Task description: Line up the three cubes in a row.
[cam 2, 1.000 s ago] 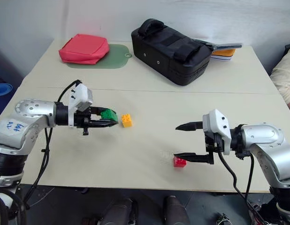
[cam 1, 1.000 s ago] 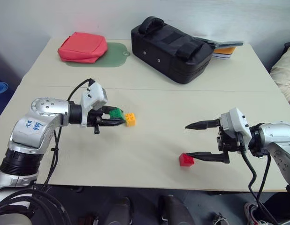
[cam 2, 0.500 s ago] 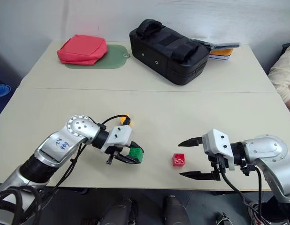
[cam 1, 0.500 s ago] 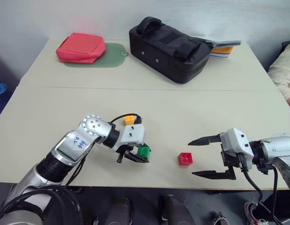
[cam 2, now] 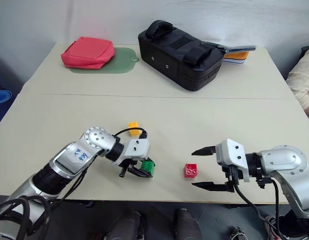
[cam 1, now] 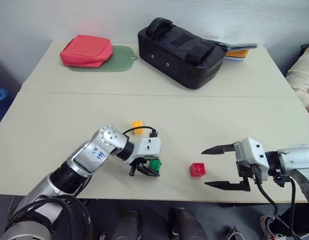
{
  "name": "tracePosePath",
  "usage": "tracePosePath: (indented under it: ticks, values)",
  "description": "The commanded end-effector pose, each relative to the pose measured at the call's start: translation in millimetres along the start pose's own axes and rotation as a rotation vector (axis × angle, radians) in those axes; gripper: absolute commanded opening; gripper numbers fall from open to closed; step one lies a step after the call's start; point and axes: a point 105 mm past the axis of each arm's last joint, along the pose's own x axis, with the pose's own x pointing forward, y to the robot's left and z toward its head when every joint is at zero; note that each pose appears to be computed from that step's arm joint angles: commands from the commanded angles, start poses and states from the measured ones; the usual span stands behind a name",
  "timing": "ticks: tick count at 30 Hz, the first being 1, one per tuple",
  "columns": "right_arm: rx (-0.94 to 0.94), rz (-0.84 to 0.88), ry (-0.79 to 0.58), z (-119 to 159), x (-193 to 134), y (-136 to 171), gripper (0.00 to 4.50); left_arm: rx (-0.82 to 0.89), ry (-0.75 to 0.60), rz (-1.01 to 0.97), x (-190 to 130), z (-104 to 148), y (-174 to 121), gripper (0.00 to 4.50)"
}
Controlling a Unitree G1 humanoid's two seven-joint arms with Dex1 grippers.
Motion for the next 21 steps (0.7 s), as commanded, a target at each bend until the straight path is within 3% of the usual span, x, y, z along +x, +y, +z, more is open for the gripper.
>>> tracePosePath:
  ticks: [1, 10, 19, 21]
  values:
    - [-0.041, -0.005, -0.023, 8.2, 0.5, 0.3, 4.5, 0.019, 0.026, 0.041, 4.7, 9.9, 4.4, 1.5]
    - [-0.038, -0.009, -0.037, 10.0, 3.0, -0.7, 4.5, -0.022, 0.054, 0.029, 13.8, 10.1, 2.2, 1.5]
    - [-0.034, -0.013, -0.041, 9.5, 4.4, -0.6, 4.5, -0.086, -0.012, 0.036, 4.9, 23.6, 5.8, 4.26]
    - [-0.033, -0.011, -0.042, 9.2, 4.8, -0.2, 4.5, -0.096, -0.033, 0.049, -0.9, 28.0, 8.2, 4.43]
